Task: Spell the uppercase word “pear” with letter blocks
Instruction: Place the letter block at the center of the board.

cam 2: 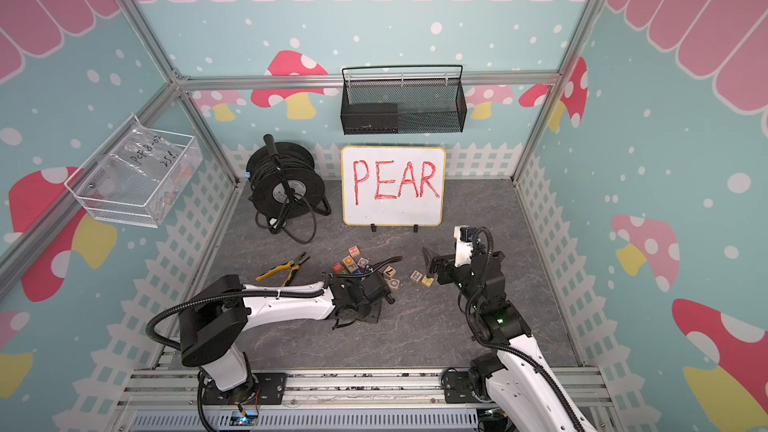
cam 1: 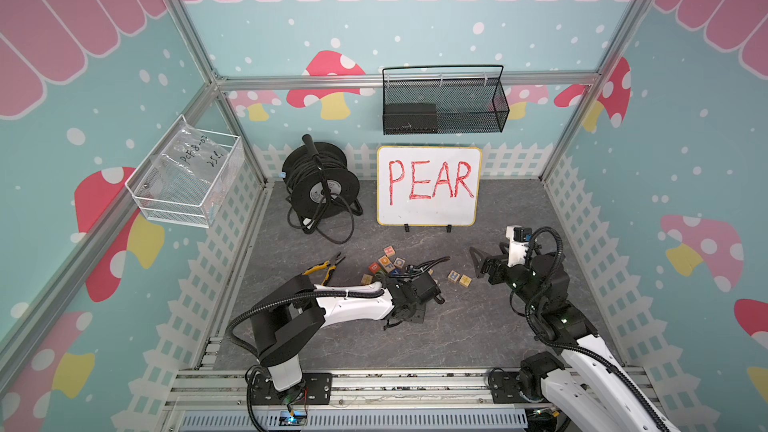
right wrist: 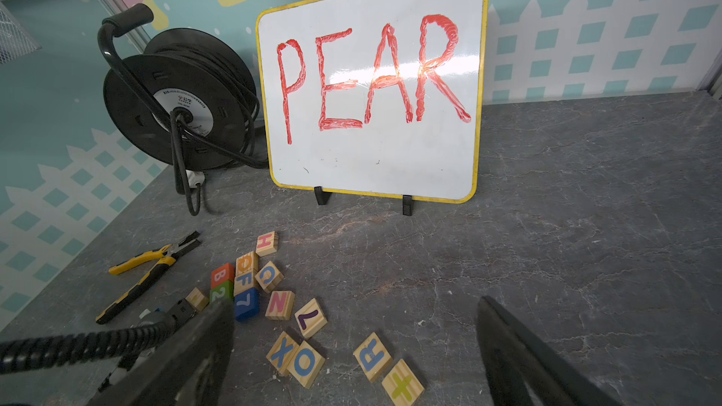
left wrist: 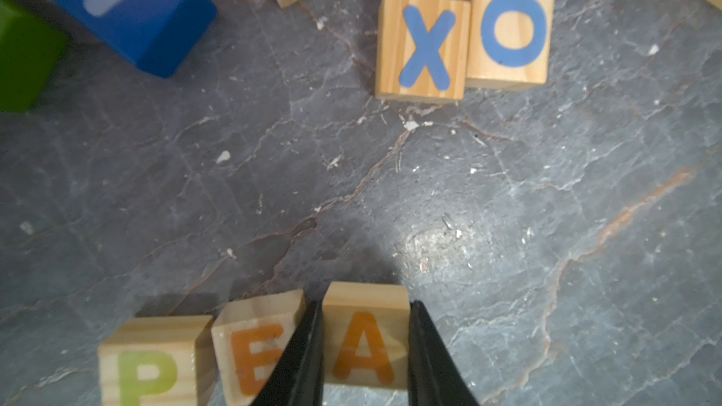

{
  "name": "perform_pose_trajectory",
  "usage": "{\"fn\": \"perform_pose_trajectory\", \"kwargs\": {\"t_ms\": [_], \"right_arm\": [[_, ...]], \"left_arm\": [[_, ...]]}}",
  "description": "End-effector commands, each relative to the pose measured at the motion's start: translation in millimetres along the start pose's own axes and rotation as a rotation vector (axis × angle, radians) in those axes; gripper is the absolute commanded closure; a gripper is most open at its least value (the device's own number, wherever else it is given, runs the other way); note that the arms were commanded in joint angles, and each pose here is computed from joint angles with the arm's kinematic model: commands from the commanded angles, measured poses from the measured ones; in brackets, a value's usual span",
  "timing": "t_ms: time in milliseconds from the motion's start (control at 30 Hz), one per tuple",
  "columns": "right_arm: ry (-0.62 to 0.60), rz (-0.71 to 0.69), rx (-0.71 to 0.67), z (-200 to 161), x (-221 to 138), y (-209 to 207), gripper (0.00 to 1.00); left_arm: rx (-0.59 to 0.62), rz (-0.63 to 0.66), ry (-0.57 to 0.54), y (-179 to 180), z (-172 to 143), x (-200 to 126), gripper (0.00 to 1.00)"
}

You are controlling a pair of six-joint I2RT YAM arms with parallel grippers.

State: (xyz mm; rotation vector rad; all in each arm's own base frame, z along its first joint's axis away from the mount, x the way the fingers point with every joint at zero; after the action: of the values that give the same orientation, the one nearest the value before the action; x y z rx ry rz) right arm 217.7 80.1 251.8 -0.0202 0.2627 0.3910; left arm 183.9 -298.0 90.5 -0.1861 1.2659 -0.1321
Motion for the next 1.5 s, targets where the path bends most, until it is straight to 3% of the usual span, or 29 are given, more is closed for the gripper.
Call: {"fn": "perform_pose_trajectory", "kwargs": {"t_ms": [0,900,1467], "right_arm": [[-0.006,-0.016,0.005,2.8,-2.1,-1.7,0.03],[0.005,-0.033,0.004,0.1,-1.3,-3.5,0.03],[0.000,-0.064,0.001,2.5,-1.7,-6.7,0.03]], "left_arm": [[-0.017,0.031,-0.008,2.1,-2.3,6.0,0.71],[0.010,0.012,-0.031,-7.6,-1.1,1.1,0.58],[0.082,0.023,-0.147,-21.0,16.3,-19.3,0.45]]}}
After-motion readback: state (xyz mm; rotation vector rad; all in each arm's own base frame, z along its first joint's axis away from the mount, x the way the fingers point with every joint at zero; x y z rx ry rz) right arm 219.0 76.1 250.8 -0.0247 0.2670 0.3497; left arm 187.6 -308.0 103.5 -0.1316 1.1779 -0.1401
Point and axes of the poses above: each gripper's point midway between its finger pads, its own x axis out along the fingers, its own y axis along the line the jaws close on, z = x × y, the point moved 7 cm from there along -x, back along the fingers, and after that the axes turned 14 degrees about -x, right-handed, at the moved point
